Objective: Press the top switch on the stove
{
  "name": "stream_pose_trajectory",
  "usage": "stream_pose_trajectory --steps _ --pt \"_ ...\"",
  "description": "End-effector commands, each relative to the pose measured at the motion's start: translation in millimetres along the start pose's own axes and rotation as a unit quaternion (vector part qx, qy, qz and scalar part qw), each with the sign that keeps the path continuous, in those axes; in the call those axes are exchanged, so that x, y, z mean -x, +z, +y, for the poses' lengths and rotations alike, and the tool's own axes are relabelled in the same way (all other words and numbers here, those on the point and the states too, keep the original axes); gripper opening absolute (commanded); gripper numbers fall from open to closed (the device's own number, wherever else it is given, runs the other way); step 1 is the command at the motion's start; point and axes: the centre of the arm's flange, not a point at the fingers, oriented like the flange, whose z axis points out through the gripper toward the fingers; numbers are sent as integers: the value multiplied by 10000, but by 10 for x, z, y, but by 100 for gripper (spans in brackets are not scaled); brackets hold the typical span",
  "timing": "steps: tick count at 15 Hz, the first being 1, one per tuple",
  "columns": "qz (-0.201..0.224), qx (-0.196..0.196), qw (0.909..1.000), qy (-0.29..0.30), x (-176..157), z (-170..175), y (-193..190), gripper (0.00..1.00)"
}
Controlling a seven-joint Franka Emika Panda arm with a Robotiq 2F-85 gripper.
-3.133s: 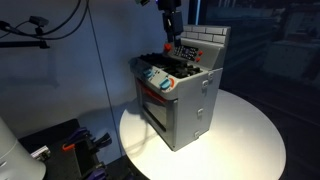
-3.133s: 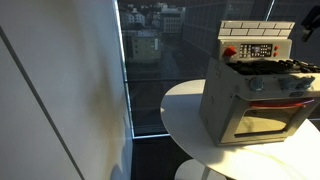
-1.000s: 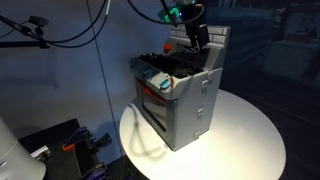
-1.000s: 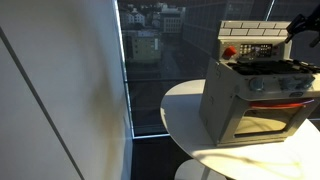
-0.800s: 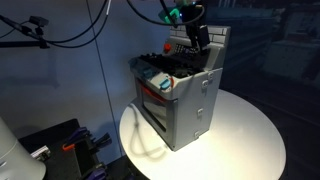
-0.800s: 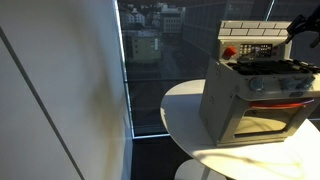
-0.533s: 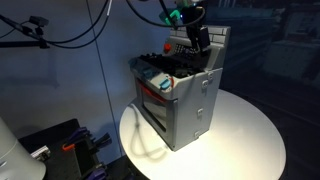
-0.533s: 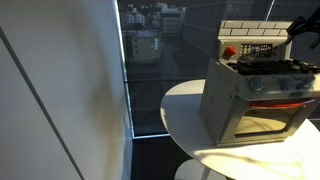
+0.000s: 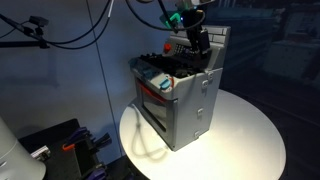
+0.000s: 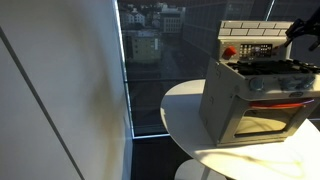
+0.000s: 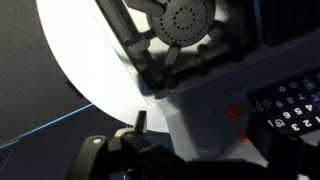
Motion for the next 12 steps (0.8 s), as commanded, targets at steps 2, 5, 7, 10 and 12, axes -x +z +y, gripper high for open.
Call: stream_pose_trajectory --steps 2,5,7,10,12 --pt "41 -74 9999 -69 -96 -1 25 100" --pt "45 -72 9999 -74 -115 -11 40 100" --pt "54 -67 9999 -78 -129 -19 51 100" --pt "67 -66 9999 -72 -154 -24 64 100" --pt "76 -70 9999 -74 -168 -30 77 100"
